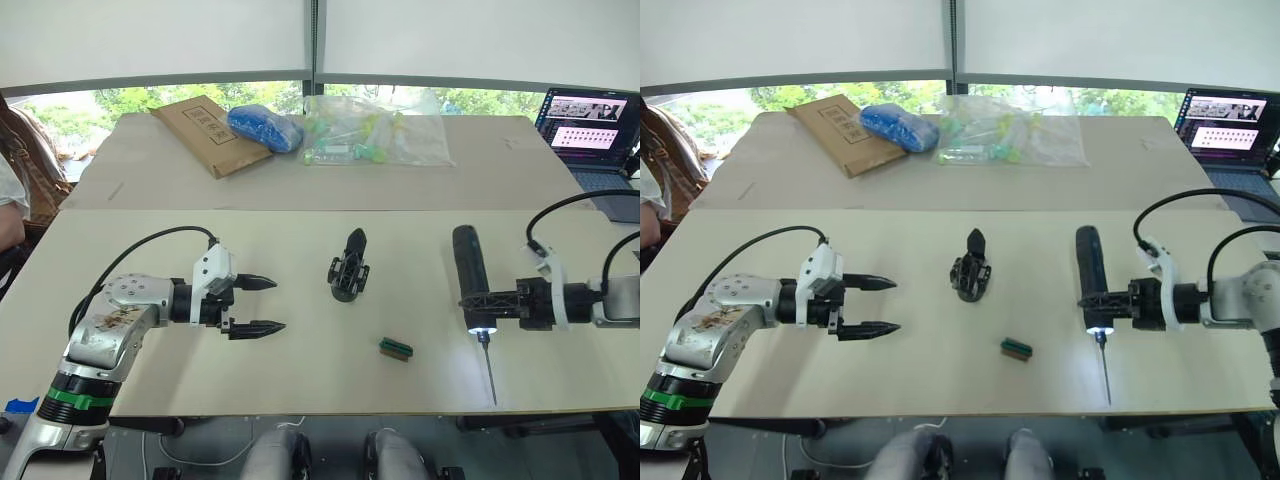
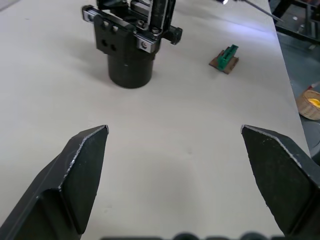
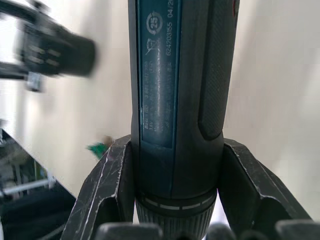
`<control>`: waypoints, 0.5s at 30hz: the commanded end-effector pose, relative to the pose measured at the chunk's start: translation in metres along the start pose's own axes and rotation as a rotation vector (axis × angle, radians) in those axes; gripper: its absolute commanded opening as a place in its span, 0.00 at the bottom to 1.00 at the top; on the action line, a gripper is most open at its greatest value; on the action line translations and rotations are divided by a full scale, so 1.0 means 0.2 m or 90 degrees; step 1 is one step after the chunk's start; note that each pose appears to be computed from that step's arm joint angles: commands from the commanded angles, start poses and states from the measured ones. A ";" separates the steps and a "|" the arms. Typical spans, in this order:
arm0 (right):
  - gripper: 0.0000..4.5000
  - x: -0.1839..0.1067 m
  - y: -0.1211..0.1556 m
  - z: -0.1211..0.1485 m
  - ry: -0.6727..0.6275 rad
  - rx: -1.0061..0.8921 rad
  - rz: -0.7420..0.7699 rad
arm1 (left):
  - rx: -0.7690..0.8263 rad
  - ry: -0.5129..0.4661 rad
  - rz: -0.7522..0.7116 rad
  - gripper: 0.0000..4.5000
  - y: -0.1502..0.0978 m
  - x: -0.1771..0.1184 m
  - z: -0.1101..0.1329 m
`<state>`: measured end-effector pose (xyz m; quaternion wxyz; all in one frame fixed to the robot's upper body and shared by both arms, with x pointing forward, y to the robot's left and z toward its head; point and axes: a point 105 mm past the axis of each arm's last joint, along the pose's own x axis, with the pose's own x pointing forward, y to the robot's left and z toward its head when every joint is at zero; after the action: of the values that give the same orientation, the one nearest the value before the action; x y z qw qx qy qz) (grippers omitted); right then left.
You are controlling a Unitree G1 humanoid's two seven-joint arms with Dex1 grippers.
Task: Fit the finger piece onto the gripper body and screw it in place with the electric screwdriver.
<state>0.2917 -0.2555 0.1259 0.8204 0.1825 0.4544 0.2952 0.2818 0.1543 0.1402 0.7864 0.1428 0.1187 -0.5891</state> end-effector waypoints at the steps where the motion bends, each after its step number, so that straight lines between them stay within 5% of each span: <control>1: 0.90 -0.10 -0.02 0.05 -0.015 -0.079 -0.021 | 0.042 0.036 0.047 1.00 0.03 -0.05 -0.02; 5: 0.99 -0.26 -0.03 0.11 -0.058 -0.213 -0.051 | 0.020 0.049 0.065 1.00 0.04 -0.15 -0.04; 9: 0.99 -0.49 -0.04 0.13 -0.069 -0.532 -0.080 | -0.024 0.081 0.079 1.00 0.04 -0.35 -0.07; 15: 0.99 -0.60 -0.12 0.06 -0.106 -0.609 -0.067 | -0.017 0.087 0.135 1.00 0.13 -0.48 -0.05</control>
<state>0.2586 -0.3499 0.1832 0.8573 -0.1921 0.2425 0.4115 0.2779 0.2512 0.1558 0.8368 0.1711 0.1844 -0.4864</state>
